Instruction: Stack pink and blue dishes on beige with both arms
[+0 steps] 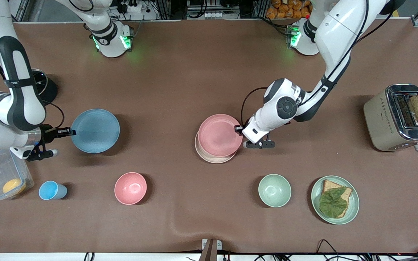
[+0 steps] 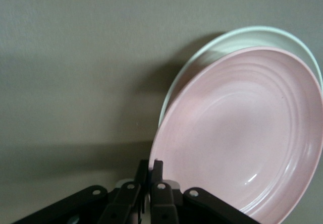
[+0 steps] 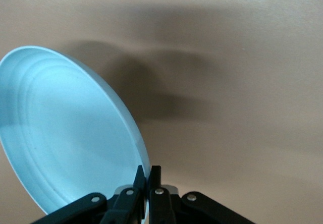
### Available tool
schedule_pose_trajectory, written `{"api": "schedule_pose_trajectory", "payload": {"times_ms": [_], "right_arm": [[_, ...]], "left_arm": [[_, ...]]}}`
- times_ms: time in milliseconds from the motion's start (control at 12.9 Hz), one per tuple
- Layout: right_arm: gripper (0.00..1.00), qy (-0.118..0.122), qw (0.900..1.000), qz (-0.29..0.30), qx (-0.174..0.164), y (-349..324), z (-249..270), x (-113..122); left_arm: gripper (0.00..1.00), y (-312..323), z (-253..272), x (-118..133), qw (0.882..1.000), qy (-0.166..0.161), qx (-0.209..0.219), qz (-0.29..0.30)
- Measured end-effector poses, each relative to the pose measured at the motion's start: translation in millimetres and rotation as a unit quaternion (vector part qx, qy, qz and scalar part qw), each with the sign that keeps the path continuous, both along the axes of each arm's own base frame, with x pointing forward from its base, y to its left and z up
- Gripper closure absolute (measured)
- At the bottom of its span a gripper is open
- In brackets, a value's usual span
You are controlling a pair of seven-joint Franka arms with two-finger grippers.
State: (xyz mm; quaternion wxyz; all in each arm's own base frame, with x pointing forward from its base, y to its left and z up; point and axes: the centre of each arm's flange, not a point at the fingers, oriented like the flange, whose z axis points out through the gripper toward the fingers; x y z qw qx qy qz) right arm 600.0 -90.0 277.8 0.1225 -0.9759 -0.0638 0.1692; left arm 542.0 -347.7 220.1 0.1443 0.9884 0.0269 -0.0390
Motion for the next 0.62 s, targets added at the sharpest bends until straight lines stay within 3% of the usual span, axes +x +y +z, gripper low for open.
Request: {"api": "schedule_pose_trajectory", "payload": {"times_ms": [622], "right_arm": [[0.95,0.034,0.998,-0.049,-0.012,78.2,43.6,21.7]], "left_arm": [[0.95,-13.1,-7.2,14.7,1.0,-0.004,-0.009,0.002]]}}
